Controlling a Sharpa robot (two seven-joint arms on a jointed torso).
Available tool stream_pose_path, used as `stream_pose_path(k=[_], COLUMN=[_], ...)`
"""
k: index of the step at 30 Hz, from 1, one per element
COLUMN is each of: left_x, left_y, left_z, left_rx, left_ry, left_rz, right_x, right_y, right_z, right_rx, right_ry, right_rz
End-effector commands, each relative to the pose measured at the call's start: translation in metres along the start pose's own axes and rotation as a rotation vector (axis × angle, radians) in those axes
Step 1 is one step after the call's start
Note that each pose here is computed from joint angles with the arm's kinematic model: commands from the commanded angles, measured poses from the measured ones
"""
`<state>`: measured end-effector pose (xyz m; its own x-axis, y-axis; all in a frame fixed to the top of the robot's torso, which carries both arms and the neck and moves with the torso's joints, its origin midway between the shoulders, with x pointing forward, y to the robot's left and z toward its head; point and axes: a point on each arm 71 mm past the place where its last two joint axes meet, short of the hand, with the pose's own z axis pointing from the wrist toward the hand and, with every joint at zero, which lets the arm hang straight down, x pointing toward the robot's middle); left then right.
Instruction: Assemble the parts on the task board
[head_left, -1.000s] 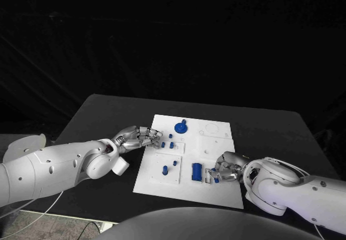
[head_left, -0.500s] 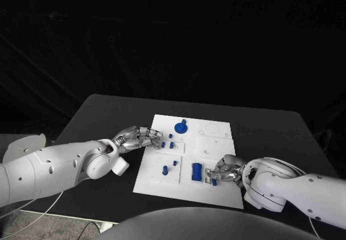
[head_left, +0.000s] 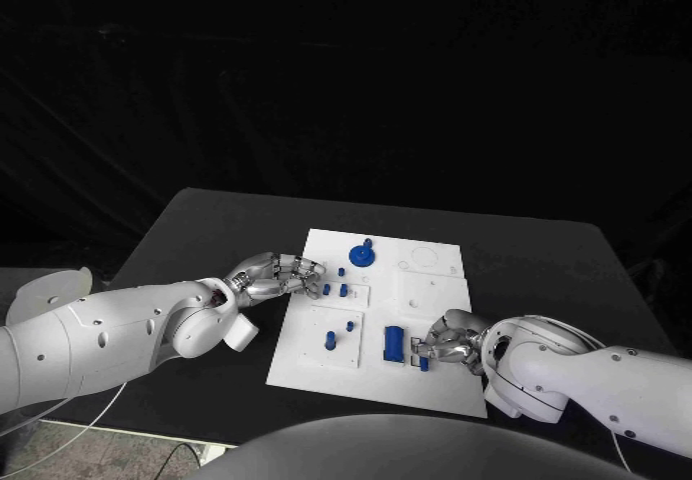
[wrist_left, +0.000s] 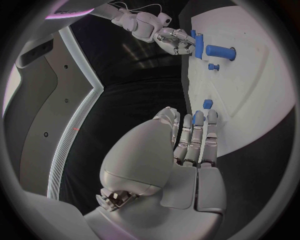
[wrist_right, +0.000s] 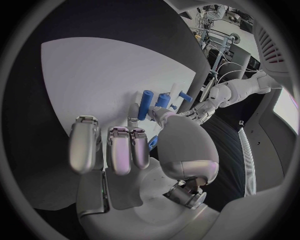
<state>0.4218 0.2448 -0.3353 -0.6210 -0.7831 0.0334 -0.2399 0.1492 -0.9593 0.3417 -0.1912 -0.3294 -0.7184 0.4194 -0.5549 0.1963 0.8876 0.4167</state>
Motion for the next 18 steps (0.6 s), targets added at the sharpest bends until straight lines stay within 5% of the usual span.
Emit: stream_pose_path(k=[1,18], left_x=[0.0026,0.0023], left_y=[-0.0007,0.0000], left_z=[0.0008,0.0007], left_rx=[0.005,-0.003], left_ry=[0.022,0.025], left_rz=[-0.011,-0.012], right_x=[-0.0015,-0.0015], right_y=[0.0027,0.0041], right_z=[-0.0002,-0.0002], right_rx=[-0.026,-0.028], right_ry=[-0.034,-0.057], right_rz=[-0.002,-0.023])
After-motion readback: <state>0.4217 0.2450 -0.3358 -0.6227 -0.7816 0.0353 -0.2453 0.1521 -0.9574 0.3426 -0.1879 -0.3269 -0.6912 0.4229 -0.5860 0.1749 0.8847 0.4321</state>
